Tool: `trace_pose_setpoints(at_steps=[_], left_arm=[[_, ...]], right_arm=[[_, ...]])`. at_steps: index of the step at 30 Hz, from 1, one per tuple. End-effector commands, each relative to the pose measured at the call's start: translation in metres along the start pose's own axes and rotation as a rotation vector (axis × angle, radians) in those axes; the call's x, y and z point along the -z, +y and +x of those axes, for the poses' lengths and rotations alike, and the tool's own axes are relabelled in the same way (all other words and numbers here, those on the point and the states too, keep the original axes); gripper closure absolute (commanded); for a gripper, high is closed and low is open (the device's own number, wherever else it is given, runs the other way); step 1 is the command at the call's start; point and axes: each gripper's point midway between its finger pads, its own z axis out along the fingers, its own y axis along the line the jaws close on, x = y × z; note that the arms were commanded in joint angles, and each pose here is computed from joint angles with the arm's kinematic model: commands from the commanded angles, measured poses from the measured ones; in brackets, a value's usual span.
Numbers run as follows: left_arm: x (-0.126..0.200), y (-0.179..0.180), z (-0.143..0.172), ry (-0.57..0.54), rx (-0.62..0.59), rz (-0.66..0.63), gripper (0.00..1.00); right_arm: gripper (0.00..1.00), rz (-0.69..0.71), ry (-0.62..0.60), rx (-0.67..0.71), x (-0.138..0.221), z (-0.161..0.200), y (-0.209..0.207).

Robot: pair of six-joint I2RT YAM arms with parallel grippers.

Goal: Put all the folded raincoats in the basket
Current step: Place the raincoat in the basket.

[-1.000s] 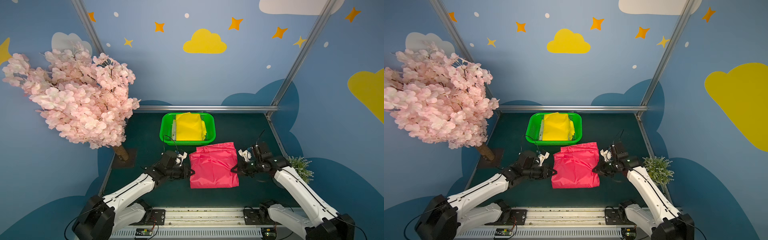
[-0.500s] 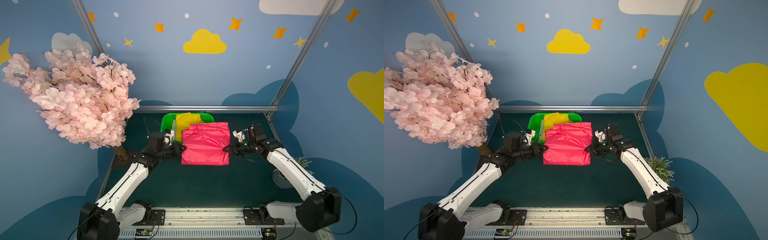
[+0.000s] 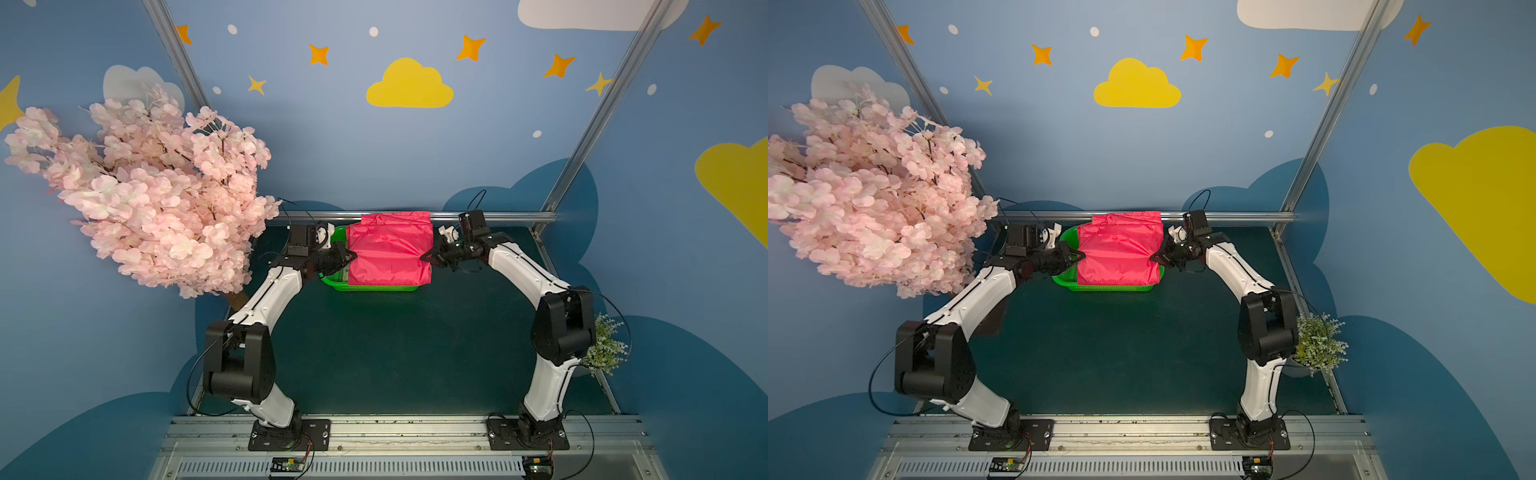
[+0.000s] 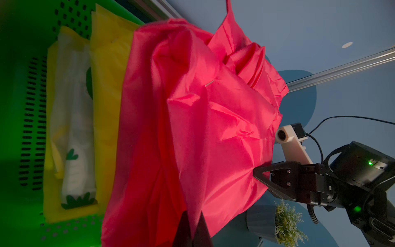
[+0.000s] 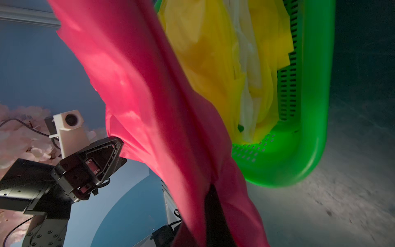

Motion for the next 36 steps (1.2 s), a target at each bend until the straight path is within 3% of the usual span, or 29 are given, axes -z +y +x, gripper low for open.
trace_pose_setpoints(at_steps=[1, 13, 15, 17, 19, 21, 25, 31, 36], left_arm=[[-0.001, 0.017, -0.024, -0.019, -0.013, -0.028, 0.98], [-0.03, 0.068, -0.038, 0.017, 0.031, -0.087, 0.98], [-0.033, 0.072, -0.037, 0.024, 0.034, -0.095, 0.98], [-0.036, 0.075, -0.037, 0.03, 0.037, -0.102, 0.84], [-0.037, 0.076, -0.039, 0.036, 0.037, -0.11, 0.5], [-0.034, 0.074, -0.043, 0.029, 0.031, -0.12, 0.27], [-0.02, 0.057, -0.054, -0.011, -0.012, -0.122, 0.02], [0.001, 0.023, -0.06, -0.048, -0.05, -0.074, 0.0], [-0.003, -0.021, -0.048, -0.036, -0.096, 0.015, 0.0]], right_arm=[[1.0, 0.001, -0.034, -0.009, -0.01, -0.024, 0.001], [1.0, 0.045, 0.02, -0.047, -0.064, -0.04, -0.031], [0.95, 0.057, 0.025, -0.057, -0.068, -0.04, -0.037], [0.81, 0.063, 0.029, -0.058, -0.069, -0.04, -0.039], [0.57, 0.069, 0.031, -0.048, -0.068, -0.04, -0.037], [0.43, 0.072, 0.024, -0.027, -0.062, -0.042, -0.031], [0.32, 0.075, -0.013, 0.042, -0.039, -0.043, -0.01], [0.26, 0.08, -0.061, 0.135, -0.005, -0.036, 0.02], [0.23, 0.038, -0.053, 0.191, -0.002, -0.025, 0.045]])
